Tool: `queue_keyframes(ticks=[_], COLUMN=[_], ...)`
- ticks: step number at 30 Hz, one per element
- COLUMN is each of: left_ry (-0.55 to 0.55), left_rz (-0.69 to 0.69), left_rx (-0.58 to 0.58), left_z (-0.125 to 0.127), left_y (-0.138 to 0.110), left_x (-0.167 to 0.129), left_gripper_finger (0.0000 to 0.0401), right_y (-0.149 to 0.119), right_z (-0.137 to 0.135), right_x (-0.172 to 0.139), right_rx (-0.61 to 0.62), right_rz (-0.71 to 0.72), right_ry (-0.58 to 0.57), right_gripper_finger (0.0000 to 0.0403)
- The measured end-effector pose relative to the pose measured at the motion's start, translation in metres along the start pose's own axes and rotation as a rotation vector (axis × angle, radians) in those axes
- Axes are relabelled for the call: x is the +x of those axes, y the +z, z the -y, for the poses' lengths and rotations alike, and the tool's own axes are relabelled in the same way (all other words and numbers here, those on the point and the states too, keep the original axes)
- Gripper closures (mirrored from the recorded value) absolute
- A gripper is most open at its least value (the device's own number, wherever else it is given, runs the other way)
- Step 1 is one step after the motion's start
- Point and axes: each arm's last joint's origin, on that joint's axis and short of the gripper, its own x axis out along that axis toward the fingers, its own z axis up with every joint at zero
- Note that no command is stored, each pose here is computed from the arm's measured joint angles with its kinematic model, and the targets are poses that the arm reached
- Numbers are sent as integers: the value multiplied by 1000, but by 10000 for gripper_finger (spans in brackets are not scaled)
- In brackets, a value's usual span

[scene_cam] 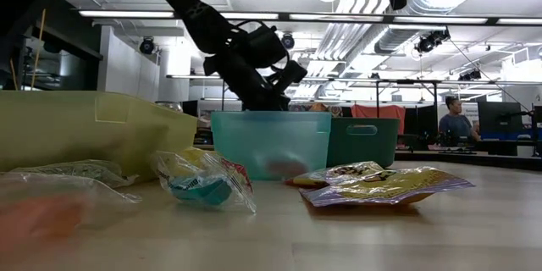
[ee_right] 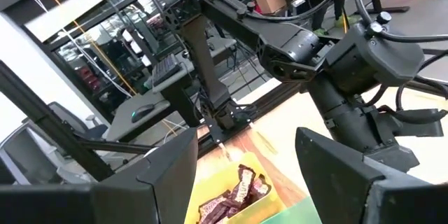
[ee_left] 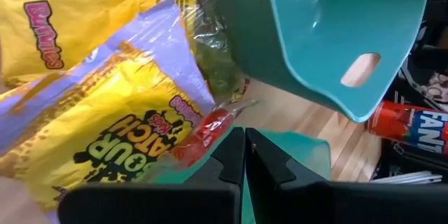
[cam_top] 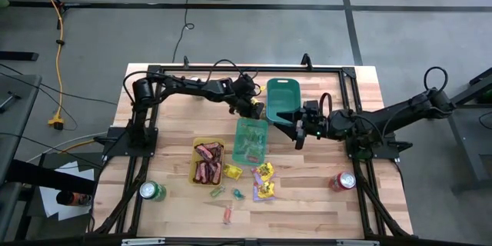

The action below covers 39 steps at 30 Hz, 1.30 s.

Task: Sort candy
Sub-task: Adjust the light blue bin to the center on the table

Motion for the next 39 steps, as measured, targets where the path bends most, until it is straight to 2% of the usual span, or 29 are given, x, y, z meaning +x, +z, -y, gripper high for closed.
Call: queue_keyframes(ticks=[15, 24, 27, 39], left_ry=[90, 112, 133, 204], left_rz=[-7, -42, -6, 120], left_rx=[-4, -3, 18, -23], left_z=[-5, -13, -13, -27], left_y=[-6, -10, -9, 17], left_x=[1, 15, 14, -11], left_gripper_finger=[401, 401, 401, 401], right_y=[0, -1, -1, -2], right_z=[1, 1, 1, 1], right_x=[0, 0, 0, 0], right_rx=[-5, -7, -7, -5], right_rz=[-3, -8, -9, -18], right_ry=[-6, -8, -9, -14], right_gripper_finger=[167, 167, 167, 167])
